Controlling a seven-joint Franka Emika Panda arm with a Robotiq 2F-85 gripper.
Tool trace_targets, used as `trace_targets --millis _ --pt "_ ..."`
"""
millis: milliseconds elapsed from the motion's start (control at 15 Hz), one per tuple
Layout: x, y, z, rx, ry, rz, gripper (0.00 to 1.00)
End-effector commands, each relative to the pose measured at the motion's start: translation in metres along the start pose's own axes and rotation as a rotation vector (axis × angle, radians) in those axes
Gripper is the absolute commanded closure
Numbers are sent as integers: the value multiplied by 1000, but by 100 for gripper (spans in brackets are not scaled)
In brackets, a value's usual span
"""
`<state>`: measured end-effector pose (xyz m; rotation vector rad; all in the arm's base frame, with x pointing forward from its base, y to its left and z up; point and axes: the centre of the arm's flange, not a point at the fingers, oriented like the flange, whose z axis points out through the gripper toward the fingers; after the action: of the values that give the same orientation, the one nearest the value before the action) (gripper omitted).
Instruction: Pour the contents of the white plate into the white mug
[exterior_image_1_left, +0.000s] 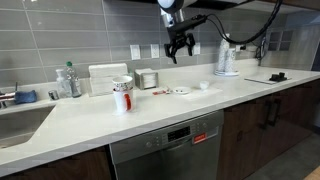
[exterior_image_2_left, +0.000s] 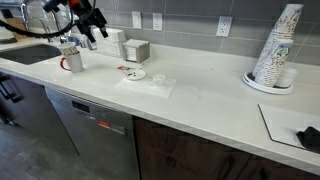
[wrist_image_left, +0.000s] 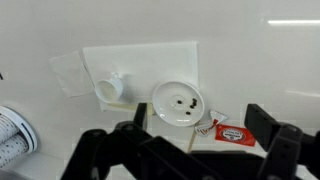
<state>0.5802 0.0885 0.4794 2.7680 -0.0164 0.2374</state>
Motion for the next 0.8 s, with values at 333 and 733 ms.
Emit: trace_targets --millis 333,733 --pt "17 -9 20 -17 8 -18 0" --pt "42 -11 29 -18 -29 -1 0"
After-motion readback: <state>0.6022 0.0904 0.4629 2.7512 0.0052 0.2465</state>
